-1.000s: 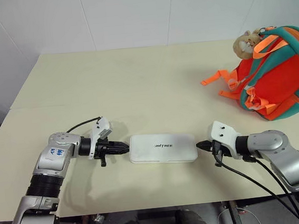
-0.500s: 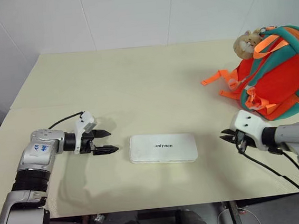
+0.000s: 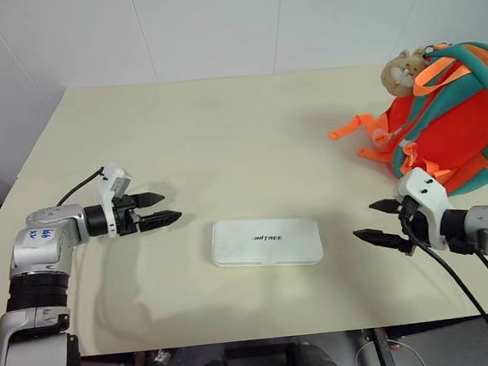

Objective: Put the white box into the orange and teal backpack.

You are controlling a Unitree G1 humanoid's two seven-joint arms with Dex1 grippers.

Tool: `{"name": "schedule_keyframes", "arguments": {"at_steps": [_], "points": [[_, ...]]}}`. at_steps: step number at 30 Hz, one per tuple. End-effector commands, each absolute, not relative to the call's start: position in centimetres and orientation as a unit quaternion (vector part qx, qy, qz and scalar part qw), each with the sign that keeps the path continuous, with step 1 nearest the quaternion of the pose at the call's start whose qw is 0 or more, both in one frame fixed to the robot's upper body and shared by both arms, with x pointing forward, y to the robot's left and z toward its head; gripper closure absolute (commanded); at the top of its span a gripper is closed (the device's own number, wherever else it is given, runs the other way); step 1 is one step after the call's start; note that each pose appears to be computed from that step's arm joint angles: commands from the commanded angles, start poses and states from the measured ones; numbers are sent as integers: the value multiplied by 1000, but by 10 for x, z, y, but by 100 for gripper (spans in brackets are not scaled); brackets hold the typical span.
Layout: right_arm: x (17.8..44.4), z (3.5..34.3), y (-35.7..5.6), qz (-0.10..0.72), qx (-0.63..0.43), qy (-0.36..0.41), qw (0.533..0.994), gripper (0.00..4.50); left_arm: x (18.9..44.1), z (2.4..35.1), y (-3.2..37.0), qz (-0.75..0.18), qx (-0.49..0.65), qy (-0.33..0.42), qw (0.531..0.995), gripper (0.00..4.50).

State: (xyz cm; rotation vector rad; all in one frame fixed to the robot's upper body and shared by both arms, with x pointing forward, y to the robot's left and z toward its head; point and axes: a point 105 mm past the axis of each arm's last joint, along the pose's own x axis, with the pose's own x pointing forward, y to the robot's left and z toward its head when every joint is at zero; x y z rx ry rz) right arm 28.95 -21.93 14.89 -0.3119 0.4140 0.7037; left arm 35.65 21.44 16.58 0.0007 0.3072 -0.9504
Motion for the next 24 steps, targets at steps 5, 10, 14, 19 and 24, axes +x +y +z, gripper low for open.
{"name": "schedule_keyframes", "arguments": {"at_steps": [5,10,14,19,24], "points": [[296,157,-207,321,29,188,928,2,340,165,203,-458,-93,170,868,0],[296,153,-205,319,79,196,924,2,332,165,199,-454,-115,174,866,0],[293,143,-202,322,100,227,914,2,323,162,202,-437,-150,191,866,0],[284,139,-188,355,118,255,892,2,307,152,204,-427,-184,236,853,0],[283,138,-174,379,125,262,879,2,303,153,199,-425,-207,247,846,0]]}}
